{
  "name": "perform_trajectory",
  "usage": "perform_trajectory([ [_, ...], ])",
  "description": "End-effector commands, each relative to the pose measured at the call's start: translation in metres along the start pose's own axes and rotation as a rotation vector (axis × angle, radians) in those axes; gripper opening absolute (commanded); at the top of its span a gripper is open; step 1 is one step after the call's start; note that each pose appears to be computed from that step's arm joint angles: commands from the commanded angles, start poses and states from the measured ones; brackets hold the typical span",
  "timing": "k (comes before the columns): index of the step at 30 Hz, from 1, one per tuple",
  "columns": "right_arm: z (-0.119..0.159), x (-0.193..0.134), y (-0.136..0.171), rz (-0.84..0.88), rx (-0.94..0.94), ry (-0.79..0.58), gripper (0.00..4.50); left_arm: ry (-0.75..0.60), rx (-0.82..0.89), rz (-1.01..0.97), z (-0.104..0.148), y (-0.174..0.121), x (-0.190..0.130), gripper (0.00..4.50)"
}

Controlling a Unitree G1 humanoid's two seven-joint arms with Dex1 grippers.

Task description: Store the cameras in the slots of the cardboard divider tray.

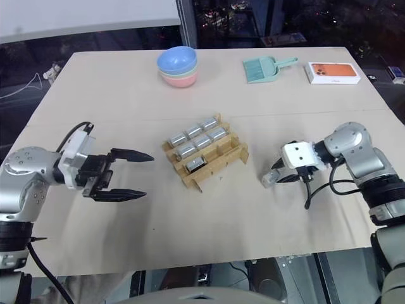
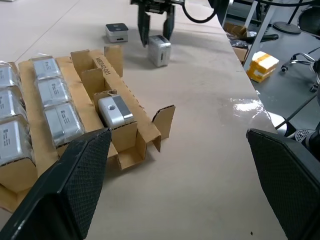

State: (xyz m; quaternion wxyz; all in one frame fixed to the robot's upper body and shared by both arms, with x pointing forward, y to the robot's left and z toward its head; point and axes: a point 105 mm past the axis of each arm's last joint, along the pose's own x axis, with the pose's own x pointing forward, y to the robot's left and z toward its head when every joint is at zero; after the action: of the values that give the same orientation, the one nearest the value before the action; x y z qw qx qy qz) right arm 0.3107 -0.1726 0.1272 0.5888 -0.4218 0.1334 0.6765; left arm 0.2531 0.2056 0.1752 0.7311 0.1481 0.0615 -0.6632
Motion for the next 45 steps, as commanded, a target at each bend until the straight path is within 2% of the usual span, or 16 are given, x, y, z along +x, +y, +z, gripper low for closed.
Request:
perform_trajectory([
  [1, 0.006, -0.008, 0.0, 0.033, -0.038, -0.007, 0.54, 0.004, 0.048, -0.007, 0.01, 0.0, -0.003, 4.5],
  [9, 0.017, -0.01, -0.005, 0.028, -0.068, -0.028, 0.54, 0.013, 0.042, -0.001, 0.008, -0.001, -0.006, 4.5],
  [14, 0.066, -0.014, -0.034, -0.023, -0.103, -0.154, 0.54, 0.016, 0.046, 0.007, 0.007, 0.0, -0.007, 4.5],
  [18, 0.107, -0.004, -0.057, -0.029, -0.14, -0.23, 0.54, 0.013, 0.05, 0.008, 0.007, 0.001, -0.006, 4.5],
  [21, 0.122, 0.007, -0.072, -0.037, -0.207, -0.237, 0.54, 0.013, 0.055, 0.012, 0.008, 0.001, -0.006, 4.5],
  [27, 0.132, 0.03, -0.091, -0.032, -0.278, -0.226, 0.54, 0.019, 0.059, 0.032, 0.009, -0.001, -0.009, 4.5],
  [30, 0.121, 0.039, -0.094, -0.013, -0.308, -0.164, 0.54, 0.018, 0.061, 0.044, 0.009, -0.002, -0.009, 4.5],
  [34, 0.113, 0.045, -0.095, -0.007, -0.305, -0.148, 0.54, 0.019, 0.058, 0.054, 0.008, -0.005, -0.01, 4.5],
  [45, 0.107, 0.061, -0.104, -0.022, -0.255, -0.124, 0.54, 0.018, 0.057, 0.064, 0.006, -0.003, -0.01, 4.5],
])
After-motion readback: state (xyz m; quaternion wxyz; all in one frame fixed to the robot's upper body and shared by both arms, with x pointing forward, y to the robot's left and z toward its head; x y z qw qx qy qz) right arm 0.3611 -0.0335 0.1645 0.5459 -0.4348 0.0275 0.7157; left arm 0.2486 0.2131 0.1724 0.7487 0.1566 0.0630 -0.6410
